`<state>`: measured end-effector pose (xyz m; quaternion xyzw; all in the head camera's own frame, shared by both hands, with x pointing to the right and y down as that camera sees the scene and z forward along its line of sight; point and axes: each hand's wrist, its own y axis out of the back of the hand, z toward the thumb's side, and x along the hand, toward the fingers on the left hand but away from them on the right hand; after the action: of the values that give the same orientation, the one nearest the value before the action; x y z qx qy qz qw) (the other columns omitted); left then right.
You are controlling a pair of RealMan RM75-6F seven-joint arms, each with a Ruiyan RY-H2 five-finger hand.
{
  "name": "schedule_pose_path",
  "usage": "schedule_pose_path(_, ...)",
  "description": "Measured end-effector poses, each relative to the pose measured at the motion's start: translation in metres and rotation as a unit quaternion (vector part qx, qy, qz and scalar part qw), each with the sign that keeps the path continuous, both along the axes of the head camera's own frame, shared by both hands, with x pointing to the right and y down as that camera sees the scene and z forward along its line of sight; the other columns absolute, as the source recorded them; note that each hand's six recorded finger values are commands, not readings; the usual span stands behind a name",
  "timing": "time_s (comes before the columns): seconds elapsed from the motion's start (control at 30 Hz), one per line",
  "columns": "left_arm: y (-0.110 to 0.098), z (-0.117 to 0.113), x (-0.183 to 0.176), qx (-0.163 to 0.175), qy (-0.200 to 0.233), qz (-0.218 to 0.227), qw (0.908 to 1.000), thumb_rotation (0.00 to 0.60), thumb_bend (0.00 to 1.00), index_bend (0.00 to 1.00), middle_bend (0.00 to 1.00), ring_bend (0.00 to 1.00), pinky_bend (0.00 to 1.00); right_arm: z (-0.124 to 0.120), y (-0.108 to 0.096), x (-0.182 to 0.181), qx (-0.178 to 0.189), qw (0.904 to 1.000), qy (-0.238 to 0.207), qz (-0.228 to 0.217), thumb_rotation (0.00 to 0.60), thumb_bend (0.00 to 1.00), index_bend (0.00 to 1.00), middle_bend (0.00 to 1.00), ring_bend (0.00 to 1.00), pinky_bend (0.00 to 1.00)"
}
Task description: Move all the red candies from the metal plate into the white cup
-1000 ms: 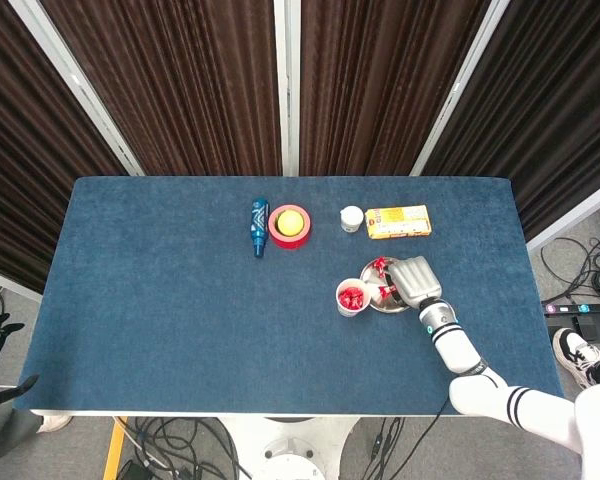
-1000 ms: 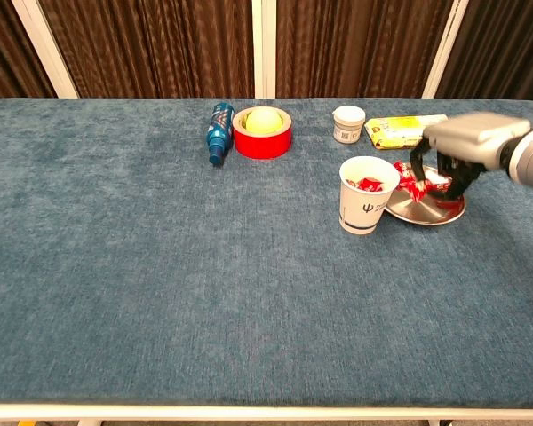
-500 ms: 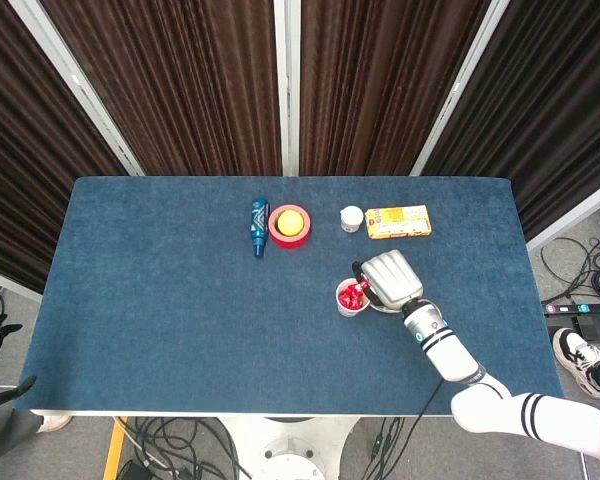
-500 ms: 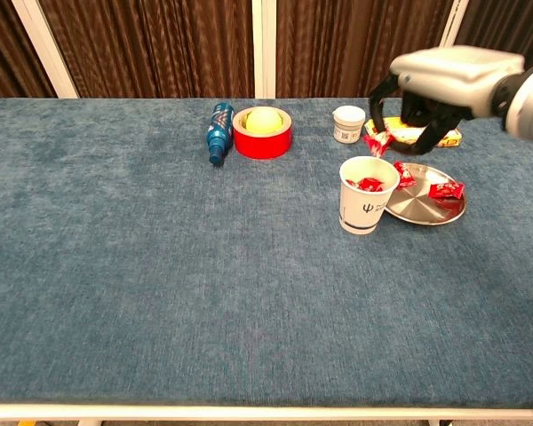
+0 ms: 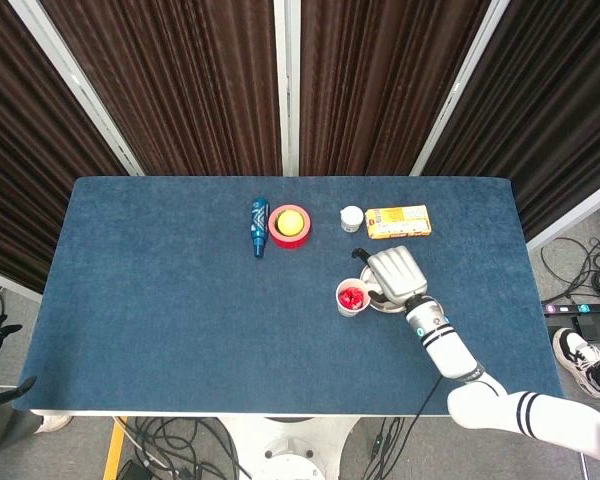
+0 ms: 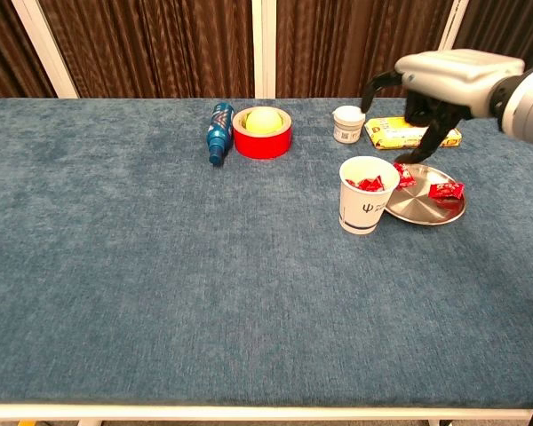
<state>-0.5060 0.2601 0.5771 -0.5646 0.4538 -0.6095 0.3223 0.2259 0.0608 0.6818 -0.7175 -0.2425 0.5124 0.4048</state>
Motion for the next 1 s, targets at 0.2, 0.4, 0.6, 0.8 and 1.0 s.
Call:
schedule_pose_path(0.2, 0.001, 0.001, 0.002, -0.001, 0.002, 0.001, 1.0000, 0.600, 0.00, 0.30, 0.24, 0.14, 0.18, 0.023, -0.010, 0.034, -0.023, 0.9977, 0.050, 0.040, 0.600, 0.22, 0.38, 1.00, 0.99, 1.00)
schedule_pose_path(0.4, 0.002, 0.001, 0.001, -0.003, 0.001, -0.001, 1.0000, 0.600, 0.00, 0.30, 0.24, 0.14, 0.18, 0.059, -0.013, 0.053, -0.059, 0.9913, 0.100, 0.063, 0.600, 0.24, 0.38, 1.00, 0.99, 1.00)
schedule_pose_path(0.6, 0.003, 0.002, 0.002, -0.006, 0.001, -0.001, 1.0000, 0.600, 0.00, 0.30, 0.24, 0.14, 0.18, 0.080, -0.016, 0.054, -0.079, 0.9867, 0.122, 0.073, 0.600, 0.25, 0.39, 1.00, 0.99, 1.00)
schedule_pose_path(0.8, 0.003, 0.002, 0.002, -0.006, 0.002, -0.001, 1.0000, 0.600, 0.00, 0.30, 0.24, 0.14, 0.18, 0.092, -0.017, 0.043, -0.094, 0.9854, 0.123, 0.070, 0.600, 0.25, 0.39, 1.00, 0.99, 1.00)
schedule_pose_path(1.0, 0.004, 0.002, 0.000, -0.007, 0.000, -0.006, 1.0000, 0.600, 0.00, 0.30, 0.24, 0.14, 0.18, 0.097, -0.016, 0.028, -0.097, 0.9868, 0.116, 0.057, 0.600, 0.25, 0.39, 1.00, 0.99, 1.00)
